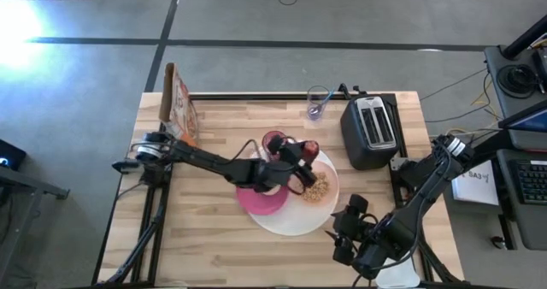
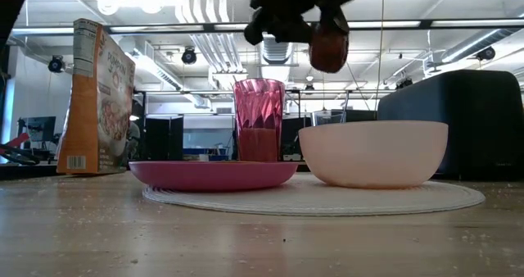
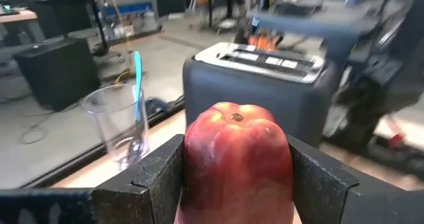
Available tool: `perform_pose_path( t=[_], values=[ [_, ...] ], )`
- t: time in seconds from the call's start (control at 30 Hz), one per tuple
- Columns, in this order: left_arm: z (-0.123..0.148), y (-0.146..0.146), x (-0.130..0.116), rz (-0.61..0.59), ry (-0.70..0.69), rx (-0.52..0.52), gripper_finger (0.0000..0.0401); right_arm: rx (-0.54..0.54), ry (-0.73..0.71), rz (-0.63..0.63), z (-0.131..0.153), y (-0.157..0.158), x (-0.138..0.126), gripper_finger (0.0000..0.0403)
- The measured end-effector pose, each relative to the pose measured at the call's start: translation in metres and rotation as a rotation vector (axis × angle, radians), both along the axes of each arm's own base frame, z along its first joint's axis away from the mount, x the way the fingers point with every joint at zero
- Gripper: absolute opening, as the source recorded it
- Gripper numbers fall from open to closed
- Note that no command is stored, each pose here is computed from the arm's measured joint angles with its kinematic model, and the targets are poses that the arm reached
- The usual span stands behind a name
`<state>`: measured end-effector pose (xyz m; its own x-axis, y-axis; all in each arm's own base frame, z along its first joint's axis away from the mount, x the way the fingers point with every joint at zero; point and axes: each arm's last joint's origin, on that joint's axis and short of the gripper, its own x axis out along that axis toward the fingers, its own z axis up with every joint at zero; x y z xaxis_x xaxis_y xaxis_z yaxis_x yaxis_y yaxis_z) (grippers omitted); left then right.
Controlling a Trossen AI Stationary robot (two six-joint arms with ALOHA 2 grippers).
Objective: Arrange a breakfast setting
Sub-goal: Put the red apple on the white table mat right beside to the red glass of milk
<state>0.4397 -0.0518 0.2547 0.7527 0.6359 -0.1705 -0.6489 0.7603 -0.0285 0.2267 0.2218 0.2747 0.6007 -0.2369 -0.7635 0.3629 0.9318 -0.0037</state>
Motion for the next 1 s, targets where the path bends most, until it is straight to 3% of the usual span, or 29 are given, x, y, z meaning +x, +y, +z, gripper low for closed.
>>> perform_pose_path(
  t=[0.3, 0.5, 0.63, 1.0],
  values=[
    [-0.005, 0.021, 0.040, -0.006, 0.317, 0.016, 0.0206, -0.003, 0.005, 0.001, -0.002, 0.001, 0.000, 0.0233],
    [-0.012, 0.040, 0.046, 0.005, 0.558, 0.016, 0.0206, 0.014, 0.023, 0.011, -0.002, 0.002, -0.001, 0.0233],
    [-0.011, 0.050, 0.048, -0.039, 0.625, -0.016, 0.0206, 0.013, 0.023, 0.015, -0.002, 0.003, -0.001, 0.0233],
    [-0.039, 0.068, 0.059, -0.100, 0.779, -0.013, 0.0206, 0.016, 0.021, 0.015, -0.002, 0.003, -0.001, 0.0233]
  ],
)
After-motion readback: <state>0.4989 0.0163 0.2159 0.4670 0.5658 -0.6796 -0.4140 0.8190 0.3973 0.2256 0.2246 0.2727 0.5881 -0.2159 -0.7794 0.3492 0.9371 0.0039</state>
